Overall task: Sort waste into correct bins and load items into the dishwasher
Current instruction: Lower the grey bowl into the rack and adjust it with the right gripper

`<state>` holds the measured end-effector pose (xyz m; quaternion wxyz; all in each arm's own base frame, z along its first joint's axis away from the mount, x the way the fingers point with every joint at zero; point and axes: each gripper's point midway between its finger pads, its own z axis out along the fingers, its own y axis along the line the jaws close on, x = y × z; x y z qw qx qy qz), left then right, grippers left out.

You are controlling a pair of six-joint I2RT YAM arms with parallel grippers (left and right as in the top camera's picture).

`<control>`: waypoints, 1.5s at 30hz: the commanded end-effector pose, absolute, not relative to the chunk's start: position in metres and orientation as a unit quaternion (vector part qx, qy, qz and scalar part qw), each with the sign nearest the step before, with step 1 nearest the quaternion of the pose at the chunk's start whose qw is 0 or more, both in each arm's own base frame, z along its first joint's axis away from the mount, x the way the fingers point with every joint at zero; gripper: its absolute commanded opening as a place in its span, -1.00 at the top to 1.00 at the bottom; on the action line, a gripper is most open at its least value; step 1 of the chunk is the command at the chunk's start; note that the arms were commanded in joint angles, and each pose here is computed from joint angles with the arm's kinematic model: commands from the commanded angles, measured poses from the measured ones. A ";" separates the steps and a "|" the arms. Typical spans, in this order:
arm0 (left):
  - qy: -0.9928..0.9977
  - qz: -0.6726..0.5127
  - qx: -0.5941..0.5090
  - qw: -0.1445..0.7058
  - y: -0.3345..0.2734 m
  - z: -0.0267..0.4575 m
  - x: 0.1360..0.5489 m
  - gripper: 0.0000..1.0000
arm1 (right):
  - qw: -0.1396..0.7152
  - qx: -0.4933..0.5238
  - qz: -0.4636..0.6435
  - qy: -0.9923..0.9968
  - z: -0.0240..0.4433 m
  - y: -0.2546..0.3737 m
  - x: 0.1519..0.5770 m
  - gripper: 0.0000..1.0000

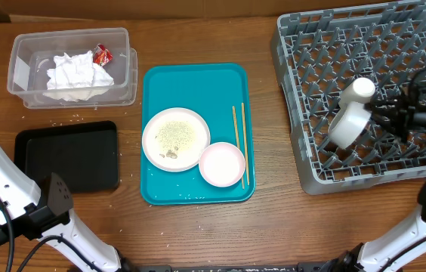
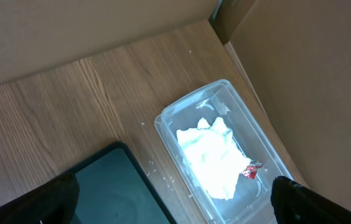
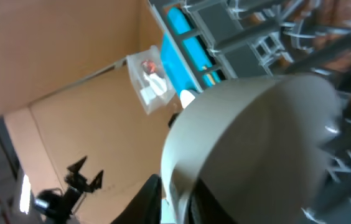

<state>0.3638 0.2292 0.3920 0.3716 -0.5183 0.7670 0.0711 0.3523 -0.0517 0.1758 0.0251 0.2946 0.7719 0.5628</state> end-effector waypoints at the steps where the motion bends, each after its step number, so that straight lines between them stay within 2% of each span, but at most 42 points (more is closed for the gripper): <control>1: 0.767 0.069 -0.519 0.370 0.228 0.389 0.368 -1.00 | 0.027 0.300 0.523 0.797 0.175 -0.073 0.344 0.59; 7: 0.767 0.069 -0.519 0.370 0.228 0.389 0.368 -1.00 | 0.006 0.383 0.362 0.850 0.172 -0.133 0.327 0.59; 12: 0.767 0.069 -0.519 0.370 0.228 0.389 0.368 -1.00 | 0.034 0.436 0.258 0.862 0.194 -0.169 0.317 0.51; 17: 0.767 0.069 -0.519 0.370 0.228 0.389 0.368 -1.00 | 0.064 0.408 0.248 0.876 0.218 -0.152 0.319 0.43; 21: 0.767 0.069 -0.519 0.370 0.228 0.389 0.368 -1.00 | 0.048 0.362 0.243 0.899 0.218 -0.115 0.331 0.40; 23: 0.767 0.069 -0.519 0.370 0.228 0.389 0.368 -1.00 | 0.024 0.359 0.217 0.907 0.209 -0.102 0.330 0.52; 25: 0.767 0.069 -0.519 0.370 0.228 0.389 0.368 -1.00 | -0.003 0.355 0.177 0.918 0.199 -0.089 0.328 0.80; 27: 0.767 0.069 -0.519 0.370 0.228 0.389 0.368 -1.00 | -0.020 0.344 0.153 0.926 0.192 -0.076 0.327 0.93; 31: 0.767 0.069 -0.519 0.370 0.228 0.389 0.368 -1.00 | -0.054 0.308 0.135 0.940 0.179 -0.043 0.323 0.93; 34: 0.767 0.069 -0.519 0.370 0.228 0.389 0.368 -1.00 | -0.083 0.310 0.091 0.943 0.165 -0.039 0.311 0.93; 38: 0.767 0.069 -0.519 0.370 0.228 0.389 0.368 -1.00 | -0.132 0.310 0.091 0.937 0.146 -0.028 0.292 0.93; 45: 0.767 0.069 -0.519 0.370 0.228 0.389 0.368 -1.00 | -0.126 0.310 0.082 0.939 0.151 -0.029 0.280 0.93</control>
